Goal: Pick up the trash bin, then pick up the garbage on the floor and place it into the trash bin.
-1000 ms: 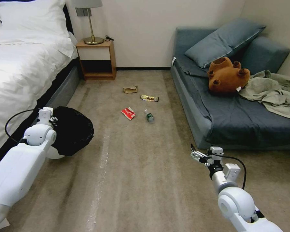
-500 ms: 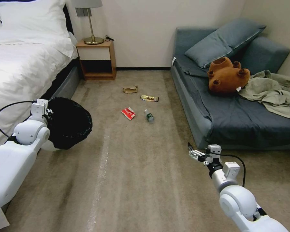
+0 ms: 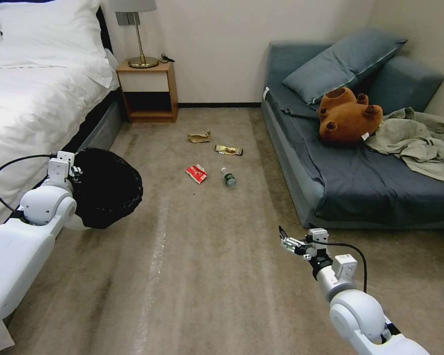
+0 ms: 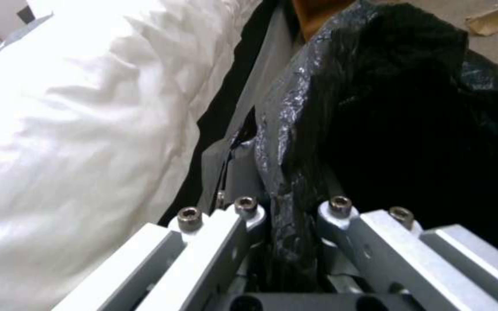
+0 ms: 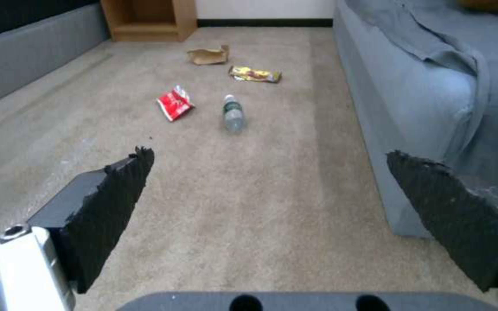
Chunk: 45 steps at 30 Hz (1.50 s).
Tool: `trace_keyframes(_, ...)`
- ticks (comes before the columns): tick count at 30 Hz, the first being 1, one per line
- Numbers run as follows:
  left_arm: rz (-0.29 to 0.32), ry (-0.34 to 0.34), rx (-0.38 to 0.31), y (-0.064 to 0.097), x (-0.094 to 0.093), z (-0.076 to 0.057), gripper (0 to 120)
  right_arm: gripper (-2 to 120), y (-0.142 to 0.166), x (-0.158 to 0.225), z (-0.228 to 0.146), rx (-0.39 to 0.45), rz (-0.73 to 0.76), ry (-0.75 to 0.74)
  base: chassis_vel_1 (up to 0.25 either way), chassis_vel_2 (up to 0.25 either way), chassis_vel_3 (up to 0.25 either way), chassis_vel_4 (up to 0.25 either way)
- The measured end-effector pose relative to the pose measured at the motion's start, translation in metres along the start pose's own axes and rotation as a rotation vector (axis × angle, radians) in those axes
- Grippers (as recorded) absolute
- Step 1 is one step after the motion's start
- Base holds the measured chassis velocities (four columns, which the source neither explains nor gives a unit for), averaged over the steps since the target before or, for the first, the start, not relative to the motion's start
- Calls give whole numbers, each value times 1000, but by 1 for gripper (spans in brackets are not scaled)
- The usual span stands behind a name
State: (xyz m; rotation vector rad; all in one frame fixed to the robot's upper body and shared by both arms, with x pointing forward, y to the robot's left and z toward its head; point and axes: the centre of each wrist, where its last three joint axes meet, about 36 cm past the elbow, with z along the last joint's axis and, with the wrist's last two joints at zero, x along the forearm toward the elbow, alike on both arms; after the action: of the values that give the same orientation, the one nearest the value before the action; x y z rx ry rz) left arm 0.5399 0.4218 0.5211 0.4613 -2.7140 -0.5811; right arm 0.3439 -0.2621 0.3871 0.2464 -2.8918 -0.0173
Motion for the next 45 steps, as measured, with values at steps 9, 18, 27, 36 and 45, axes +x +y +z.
trace_keyframes(9, 0, -4, -10, 0, 4, 1, 5, 100, -2, -1, 1, 6, -18, -10, 0, 0, 0, 0)
trace_keyframes(18, 6, 1, -11, -6, 8, 7, 5, 100, 0, -1, 2, 22, -49, -9, 0, 0, 0, 0)
trace_keyframes(27, 10, -11, -14, -8, 11, 3, 5, 100, -2, -9, -1, 21, -57, -19, 0, 0, 0, 0)
trace_keyframes(36, 10, -1, -26, -12, 12, 3, 5, 100, -3, -12, 1, 22, -63, -15, -56, 63, 59, -61)
trace_keyframes(45, 19, 3, -27, -16, 13, 6, 5, 100, -2, -16, 2, 18, -73, -14, -42, 47, 45, -43)
